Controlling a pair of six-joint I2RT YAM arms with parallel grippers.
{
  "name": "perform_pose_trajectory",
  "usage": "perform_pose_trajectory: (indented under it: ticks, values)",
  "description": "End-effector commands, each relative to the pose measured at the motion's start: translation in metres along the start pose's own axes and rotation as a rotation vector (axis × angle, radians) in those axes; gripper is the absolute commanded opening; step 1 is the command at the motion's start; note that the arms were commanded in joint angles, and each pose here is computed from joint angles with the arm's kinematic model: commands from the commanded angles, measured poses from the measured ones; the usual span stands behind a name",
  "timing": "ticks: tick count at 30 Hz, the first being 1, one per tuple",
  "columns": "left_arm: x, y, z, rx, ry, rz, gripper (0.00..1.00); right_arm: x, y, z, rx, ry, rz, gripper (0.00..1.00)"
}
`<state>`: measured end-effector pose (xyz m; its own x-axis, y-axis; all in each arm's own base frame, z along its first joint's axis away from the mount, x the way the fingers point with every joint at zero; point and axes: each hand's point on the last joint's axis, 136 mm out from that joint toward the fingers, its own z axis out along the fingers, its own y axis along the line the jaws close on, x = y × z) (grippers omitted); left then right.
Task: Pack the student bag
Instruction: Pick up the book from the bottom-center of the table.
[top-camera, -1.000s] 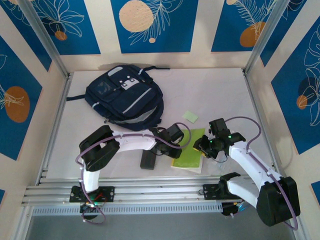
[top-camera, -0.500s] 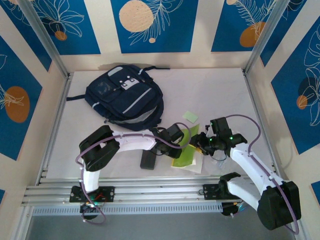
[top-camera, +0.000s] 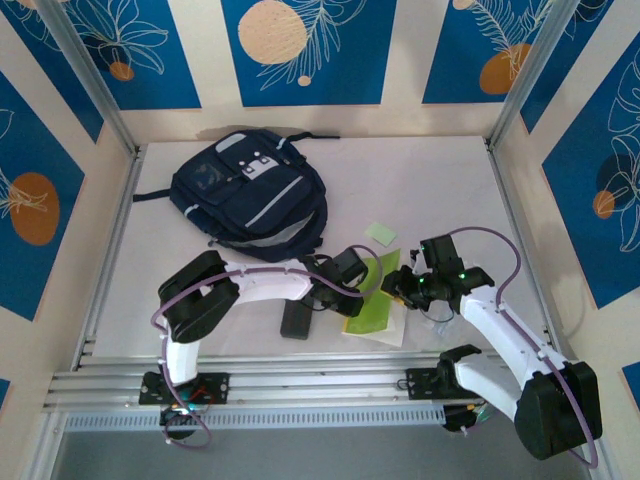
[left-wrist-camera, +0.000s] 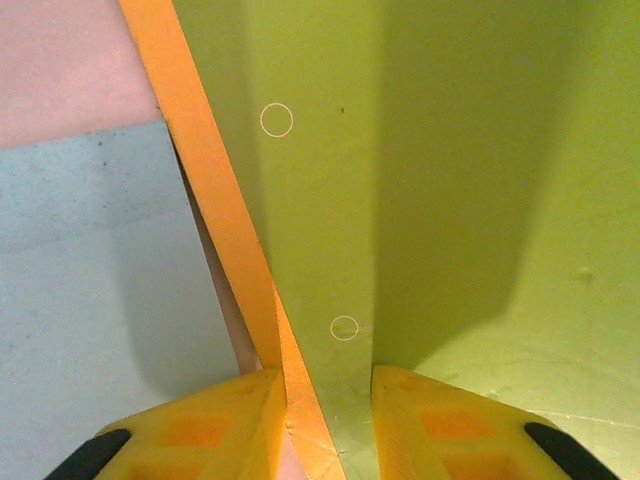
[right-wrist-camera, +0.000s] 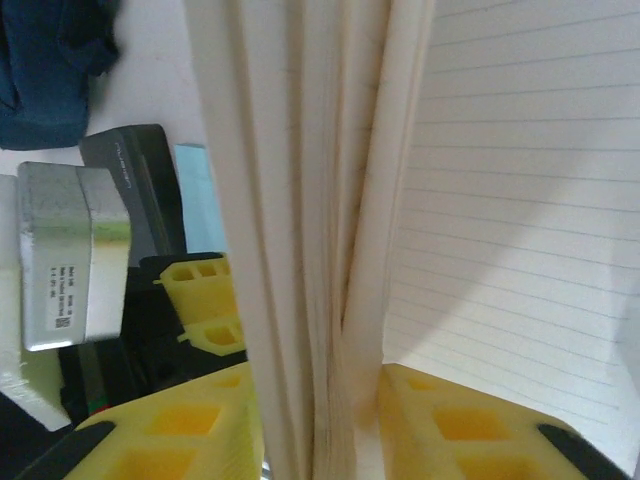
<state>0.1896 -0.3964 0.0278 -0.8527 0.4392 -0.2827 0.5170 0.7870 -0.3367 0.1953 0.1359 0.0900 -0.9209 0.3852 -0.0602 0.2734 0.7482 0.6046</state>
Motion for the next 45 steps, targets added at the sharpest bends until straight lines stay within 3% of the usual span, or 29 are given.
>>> perform_pose_trajectory:
  ticks: [1,6,17,21,27,45]
  values:
    - [0.012,0.01,0.006,-0.032,0.055,-0.022,0.29,0.001,-0.005,-0.002,0.041,-0.001,-0.007,0.2]
    - [0.008,0.013,0.001,-0.041,0.035,-0.026,0.3,0.0,-0.009,-0.013,0.104,-0.008,0.005,0.18]
    - [0.01,0.012,0.007,-0.026,0.049,-0.034,0.3,0.006,0.002,-0.013,0.096,0.065,0.024,0.19]
    - [0.008,0.012,0.005,-0.025,0.038,-0.032,0.3,0.005,0.014,-0.017,0.059,0.068,0.014,0.29]
    - [0.009,0.012,0.007,-0.018,0.042,-0.039,0.3,0.01,0.029,-0.019,0.014,0.091,-0.014,0.32]
    - [0.01,0.011,0.007,-0.012,0.042,-0.039,0.3,0.015,0.021,-0.023,0.056,0.081,-0.026,0.25]
